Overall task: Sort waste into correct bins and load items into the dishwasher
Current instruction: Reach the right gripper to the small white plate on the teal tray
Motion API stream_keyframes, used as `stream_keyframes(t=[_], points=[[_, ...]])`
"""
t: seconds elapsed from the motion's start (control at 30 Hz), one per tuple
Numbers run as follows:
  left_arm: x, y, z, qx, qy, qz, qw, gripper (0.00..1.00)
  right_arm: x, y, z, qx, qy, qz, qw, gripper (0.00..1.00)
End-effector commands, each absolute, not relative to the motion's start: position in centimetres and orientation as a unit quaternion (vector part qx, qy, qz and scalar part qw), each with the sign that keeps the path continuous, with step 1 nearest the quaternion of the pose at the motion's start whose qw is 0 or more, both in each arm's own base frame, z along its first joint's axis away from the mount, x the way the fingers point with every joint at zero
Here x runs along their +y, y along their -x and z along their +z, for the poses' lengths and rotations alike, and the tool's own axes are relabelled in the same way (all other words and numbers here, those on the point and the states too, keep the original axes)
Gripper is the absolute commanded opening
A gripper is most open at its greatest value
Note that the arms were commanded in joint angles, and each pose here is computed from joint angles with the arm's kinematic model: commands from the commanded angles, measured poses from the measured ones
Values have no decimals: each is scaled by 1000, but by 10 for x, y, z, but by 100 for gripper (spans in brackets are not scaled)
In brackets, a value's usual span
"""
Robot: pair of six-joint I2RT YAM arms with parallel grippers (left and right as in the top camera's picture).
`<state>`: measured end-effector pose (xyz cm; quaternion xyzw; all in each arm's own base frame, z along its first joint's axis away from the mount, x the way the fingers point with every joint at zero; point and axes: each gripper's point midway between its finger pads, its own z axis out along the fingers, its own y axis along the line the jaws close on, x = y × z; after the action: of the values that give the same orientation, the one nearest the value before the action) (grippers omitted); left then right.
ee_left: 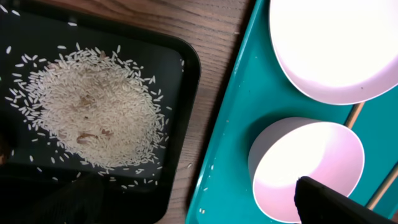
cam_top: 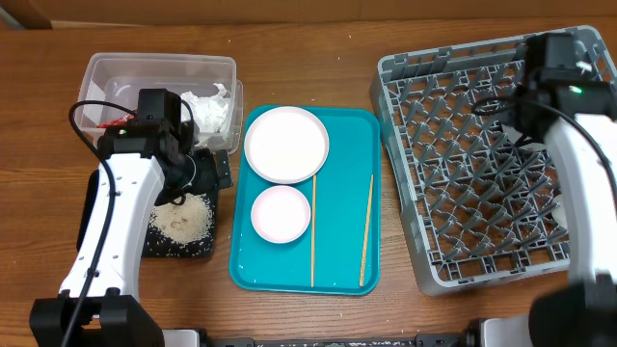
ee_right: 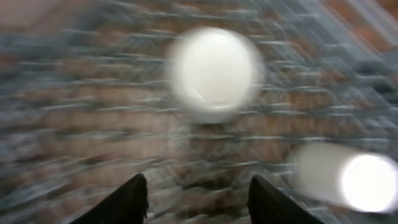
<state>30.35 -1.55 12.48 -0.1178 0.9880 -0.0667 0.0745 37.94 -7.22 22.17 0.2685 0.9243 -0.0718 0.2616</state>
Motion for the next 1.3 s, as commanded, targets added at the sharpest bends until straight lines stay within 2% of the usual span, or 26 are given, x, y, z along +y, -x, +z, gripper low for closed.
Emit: stream_keyframes(t=[0.0, 0.13, 0.4, 0.63, 0.9, 1.1, 1.27], points=[[-14, -306, 132, 988, 111, -68, 87, 100, 18, -379, 254, 938, -162, 153, 267, 56], [-14, -306, 132, 988, 111, -68, 86, 100, 70, -363, 250, 946, -107, 205, 227, 58], [-6, -295, 130, 986, 140, -67, 65, 100, 175, -320, 204, 968, 24, 217, 126, 63], [28, -281, 150, 978, 178, -66, 87, 100, 236, -296, 159, 973, 79, 209, 61, 63], [49, -271, 159, 970, 216, -57, 98, 100, 278, -275, 98, 978, 109, 176, -9, 62], [49, -271, 159, 970, 216, -57, 97, 100, 298, -264, 67, 979, 120, 163, -34, 56], [50, -275, 159, 969, 215, -58, 105, 100, 304, -259, 45, 979, 128, 150, -51, 46]])
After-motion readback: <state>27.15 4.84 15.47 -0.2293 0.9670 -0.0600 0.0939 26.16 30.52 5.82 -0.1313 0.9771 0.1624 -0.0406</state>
